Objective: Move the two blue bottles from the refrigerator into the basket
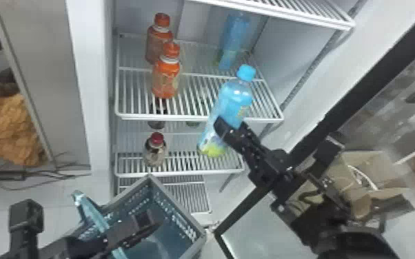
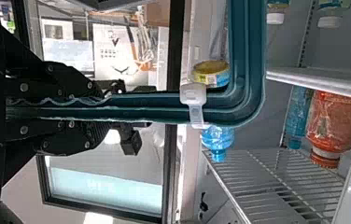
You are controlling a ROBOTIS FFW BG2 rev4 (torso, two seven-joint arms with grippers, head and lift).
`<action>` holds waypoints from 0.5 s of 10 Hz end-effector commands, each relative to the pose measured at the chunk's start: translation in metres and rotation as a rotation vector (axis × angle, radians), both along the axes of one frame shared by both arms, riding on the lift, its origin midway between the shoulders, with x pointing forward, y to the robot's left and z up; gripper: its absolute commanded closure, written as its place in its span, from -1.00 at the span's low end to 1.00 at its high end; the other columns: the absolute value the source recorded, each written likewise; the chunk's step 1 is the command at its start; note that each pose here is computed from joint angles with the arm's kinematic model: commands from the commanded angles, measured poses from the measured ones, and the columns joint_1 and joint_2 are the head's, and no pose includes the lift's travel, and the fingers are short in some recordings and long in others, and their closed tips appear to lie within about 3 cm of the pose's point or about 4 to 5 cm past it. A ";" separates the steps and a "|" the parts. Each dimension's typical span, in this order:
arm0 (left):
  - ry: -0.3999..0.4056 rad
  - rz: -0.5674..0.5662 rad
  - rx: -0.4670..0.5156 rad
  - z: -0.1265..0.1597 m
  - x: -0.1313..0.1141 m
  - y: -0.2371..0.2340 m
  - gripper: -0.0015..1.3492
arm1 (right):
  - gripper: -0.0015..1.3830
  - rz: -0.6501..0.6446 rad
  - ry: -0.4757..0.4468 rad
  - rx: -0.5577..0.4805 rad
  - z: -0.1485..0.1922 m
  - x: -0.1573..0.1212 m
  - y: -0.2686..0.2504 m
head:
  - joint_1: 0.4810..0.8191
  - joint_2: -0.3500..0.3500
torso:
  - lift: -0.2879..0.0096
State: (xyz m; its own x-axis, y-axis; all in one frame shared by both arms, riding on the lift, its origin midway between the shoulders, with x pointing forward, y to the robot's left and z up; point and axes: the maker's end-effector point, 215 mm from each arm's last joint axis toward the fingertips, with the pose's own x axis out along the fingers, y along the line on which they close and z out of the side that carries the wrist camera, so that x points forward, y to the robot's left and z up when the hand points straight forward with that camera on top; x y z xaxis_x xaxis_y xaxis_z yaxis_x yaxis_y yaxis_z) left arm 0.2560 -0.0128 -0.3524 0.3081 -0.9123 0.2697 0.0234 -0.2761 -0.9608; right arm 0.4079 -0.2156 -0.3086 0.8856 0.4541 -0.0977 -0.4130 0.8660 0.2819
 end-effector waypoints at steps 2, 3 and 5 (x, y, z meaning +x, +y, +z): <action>-0.006 -0.003 0.001 0.001 0.002 -0.001 0.78 | 0.85 0.093 0.127 0.048 -0.026 -0.021 0.029 | 0.27 -1.00 | 0.99; -0.006 -0.006 0.000 0.001 0.003 -0.002 0.78 | 0.85 0.138 0.167 0.069 -0.034 -0.027 0.042 | 0.27 -1.00 | 0.99; -0.006 -0.008 -0.001 0.001 0.003 -0.003 0.78 | 0.85 0.221 0.248 0.098 -0.050 -0.040 0.060 | 0.27 -0.95 | 0.99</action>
